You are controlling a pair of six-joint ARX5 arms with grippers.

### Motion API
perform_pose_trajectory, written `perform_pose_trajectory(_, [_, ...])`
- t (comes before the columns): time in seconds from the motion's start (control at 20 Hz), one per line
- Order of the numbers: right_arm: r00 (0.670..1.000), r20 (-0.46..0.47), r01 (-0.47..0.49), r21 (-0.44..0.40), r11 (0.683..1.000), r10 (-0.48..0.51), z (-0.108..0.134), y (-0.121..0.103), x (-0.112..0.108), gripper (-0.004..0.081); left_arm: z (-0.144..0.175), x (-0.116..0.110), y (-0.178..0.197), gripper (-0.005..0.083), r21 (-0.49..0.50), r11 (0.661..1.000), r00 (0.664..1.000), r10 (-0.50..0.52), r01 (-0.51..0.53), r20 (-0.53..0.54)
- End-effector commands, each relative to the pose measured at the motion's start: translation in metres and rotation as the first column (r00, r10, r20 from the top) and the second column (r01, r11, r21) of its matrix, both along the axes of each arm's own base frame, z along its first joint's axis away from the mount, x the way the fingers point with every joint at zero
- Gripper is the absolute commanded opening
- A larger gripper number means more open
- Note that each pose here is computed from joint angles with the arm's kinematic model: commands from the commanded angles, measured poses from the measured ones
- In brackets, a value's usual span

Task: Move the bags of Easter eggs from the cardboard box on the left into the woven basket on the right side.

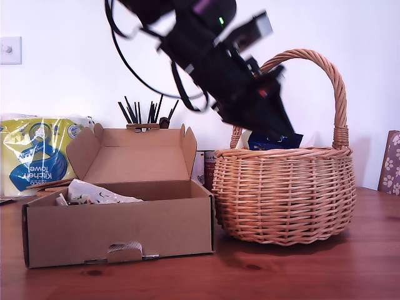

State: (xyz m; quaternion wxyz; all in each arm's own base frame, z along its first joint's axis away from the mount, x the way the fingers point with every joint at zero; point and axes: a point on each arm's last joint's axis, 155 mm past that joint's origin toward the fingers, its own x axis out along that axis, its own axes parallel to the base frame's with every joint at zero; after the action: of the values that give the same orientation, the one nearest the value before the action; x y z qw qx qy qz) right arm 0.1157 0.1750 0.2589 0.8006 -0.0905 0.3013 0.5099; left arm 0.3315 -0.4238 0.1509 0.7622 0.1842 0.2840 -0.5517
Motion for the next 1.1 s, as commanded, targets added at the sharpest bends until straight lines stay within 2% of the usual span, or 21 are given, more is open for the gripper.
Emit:
perform_pose_trajectory(0.0, [0.999, 0.037, -0.004, 0.018, 1.000, 0.003, 0.008, 0.002, 0.003, -0.0012, 0.014, -0.010, 0.011, -0.0019, 0.017, 1.000, 1.000, 0.008, -0.008, -0.013])
perform_pose_trajectory(0.3, [0.978, 0.157, 0.138, -0.008, 0.990, -0.135, 0.018, -0.010, 0.037, -0.0012, 0.025, 0.002, 0.050, -0.0019, 0.110, 0.986, 0.992, 0.124, -0.126, 0.033])
perform_pose_trajectory(0.55, [0.917, 0.301, 0.261, 0.048, 0.964, -0.263, 0.046, -0.024, 0.062, -0.0012, 0.038, 0.014, 0.079, -0.0019, 0.111, 0.977, 0.983, 0.180, -0.181, 0.022])
perform_pose_trajectory(0.8, [0.890, 0.322, 0.309, 0.099, 0.946, -0.324, 0.056, -0.033, 0.061, -0.0012, 0.066, 0.023, 0.107, -0.0019, 0.063, 0.972, 0.974, 0.223, -0.226, 0.047])
perform_pose_trajectory(1.05, [0.898, 0.278, 0.326, 0.097, 0.940, -0.340, 0.042, -0.036, 0.057, -0.0012, 0.062, 0.020, 0.150, -0.0019, 0.071, 0.952, 0.954, 0.296, -0.298, 0.041])
